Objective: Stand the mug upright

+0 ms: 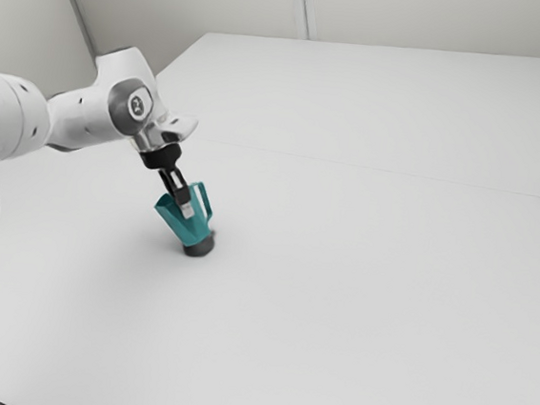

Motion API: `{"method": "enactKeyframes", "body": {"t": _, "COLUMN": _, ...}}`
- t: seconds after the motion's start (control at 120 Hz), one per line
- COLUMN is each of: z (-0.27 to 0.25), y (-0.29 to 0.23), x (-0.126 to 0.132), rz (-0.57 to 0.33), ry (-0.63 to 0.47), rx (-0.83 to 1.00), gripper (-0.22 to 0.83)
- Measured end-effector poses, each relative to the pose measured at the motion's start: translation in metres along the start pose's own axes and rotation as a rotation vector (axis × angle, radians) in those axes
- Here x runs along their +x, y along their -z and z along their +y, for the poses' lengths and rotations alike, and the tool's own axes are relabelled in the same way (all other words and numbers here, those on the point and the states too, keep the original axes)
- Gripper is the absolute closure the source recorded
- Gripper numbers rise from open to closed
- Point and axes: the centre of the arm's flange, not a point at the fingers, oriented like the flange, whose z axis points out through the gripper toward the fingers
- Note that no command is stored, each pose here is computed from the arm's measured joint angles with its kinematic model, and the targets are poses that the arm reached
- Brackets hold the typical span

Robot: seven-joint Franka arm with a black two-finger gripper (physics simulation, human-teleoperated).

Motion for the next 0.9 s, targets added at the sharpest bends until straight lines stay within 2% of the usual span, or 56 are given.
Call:
{"method": "enactKeyframes", "body": {"t": 0.217, "z": 0.034, "y": -0.012, "x": 0.011, "rz": -0.099, "ry": -0.075, "rx": 0.145, "gripper": 0.76}}
{"method": "enactKeyframes", "body": {"t": 0.6, "z": 0.085, "y": -0.036, "x": 0.014, "rz": -0.174, "ry": -0.121, "rx": 0.281, "gripper": 0.76}}
{"method": "enactKeyframes", "body": {"t": 0.7, "z": 0.095, "y": -0.04, "x": 0.014, "rz": -0.182, "ry": -0.116, "rx": 0.299, "gripper": 0.76}}
{"method": "enactKeyframes", "body": {"t": 0.9, "z": 0.102, "y": -0.048, "x": -0.004, "rz": -0.181, "ry": -0.055, "rx": 0.305, "gripper": 0.77}}
